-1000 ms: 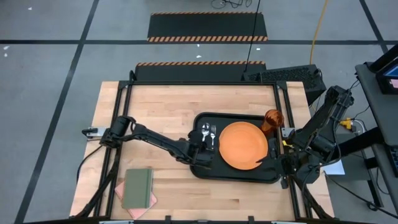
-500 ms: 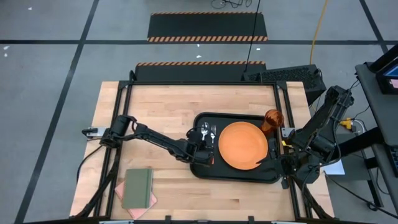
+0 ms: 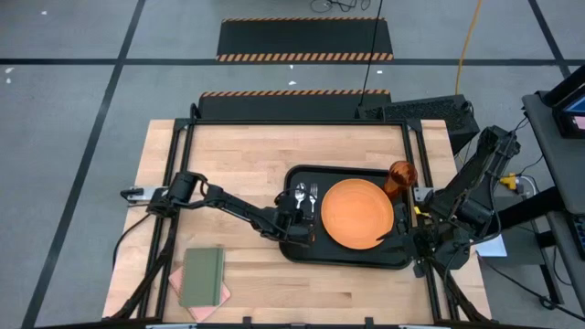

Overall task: Pick and place plate/cup/fork/spoon on tray
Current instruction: Put the orange spoon on the black serving tray to the left of the orange fork, then adjust the spoon on the black serving tray

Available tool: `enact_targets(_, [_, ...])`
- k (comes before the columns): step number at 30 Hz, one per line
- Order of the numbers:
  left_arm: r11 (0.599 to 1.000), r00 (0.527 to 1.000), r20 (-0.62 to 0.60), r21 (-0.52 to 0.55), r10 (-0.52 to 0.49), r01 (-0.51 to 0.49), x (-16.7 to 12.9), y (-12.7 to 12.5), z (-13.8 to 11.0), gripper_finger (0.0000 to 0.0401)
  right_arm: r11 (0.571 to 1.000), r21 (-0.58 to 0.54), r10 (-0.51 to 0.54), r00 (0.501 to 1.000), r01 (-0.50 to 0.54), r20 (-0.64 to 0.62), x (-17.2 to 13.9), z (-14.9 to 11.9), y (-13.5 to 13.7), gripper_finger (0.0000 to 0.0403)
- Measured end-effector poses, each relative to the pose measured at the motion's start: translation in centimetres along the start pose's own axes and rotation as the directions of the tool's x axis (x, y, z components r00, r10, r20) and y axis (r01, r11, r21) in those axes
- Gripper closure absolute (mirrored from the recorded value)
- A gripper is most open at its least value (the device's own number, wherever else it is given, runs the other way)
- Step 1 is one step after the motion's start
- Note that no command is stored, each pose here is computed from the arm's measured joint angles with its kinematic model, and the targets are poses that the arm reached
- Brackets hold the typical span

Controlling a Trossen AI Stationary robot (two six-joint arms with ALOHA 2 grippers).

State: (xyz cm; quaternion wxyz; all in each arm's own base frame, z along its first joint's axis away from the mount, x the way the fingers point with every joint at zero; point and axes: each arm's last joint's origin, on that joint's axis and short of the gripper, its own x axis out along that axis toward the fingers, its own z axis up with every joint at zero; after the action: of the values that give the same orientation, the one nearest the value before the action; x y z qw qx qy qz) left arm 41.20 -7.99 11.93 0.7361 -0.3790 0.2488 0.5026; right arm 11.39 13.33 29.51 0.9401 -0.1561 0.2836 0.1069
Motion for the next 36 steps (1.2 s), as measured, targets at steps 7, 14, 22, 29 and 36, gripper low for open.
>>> enact_targets(7, [1.0,1.0,0.0,-0.005,-0.007,0.007,0.0,-0.1,0.0,0.0338,1.0,-0.009,0.0,1.0,0.0,0.001,0.0,0.0,0.0,0.0273])
enact_targets(14, [1.0,1.0,-0.018,-0.024,-0.006,0.006,0.0,-0.1,-0.1,0.0318,1.0,0.0,0.0,1.0,0.0,0.001,0.0,0.0,0.0,0.0273])
enact_targets(22, [0.999,1.0,-0.018,-0.045,-0.002,0.001,-0.3,-0.1,0.2,0.024,1.0,0.019,0.0,1.0,0.0,0.001,0.0,0.0,0.0,0.0273])
enact_targets(29, [0.99,0.992,0.012,0.057,-0.127,0.126,-4.7,-1.3,3.6,0.0225,0.996,0.087,0.002,1.0,-0.002,0.001,0.0,0.0,0.0,0.0273])
enact_targets(36, [0.894,0.925,0.125,0.331,-0.359,0.302,-11.7,-2.6,7.9,0.0224,0.992,0.125,-0.027,1.0,0.025,0.013,0.0,0.1,-0.1,0.0277])
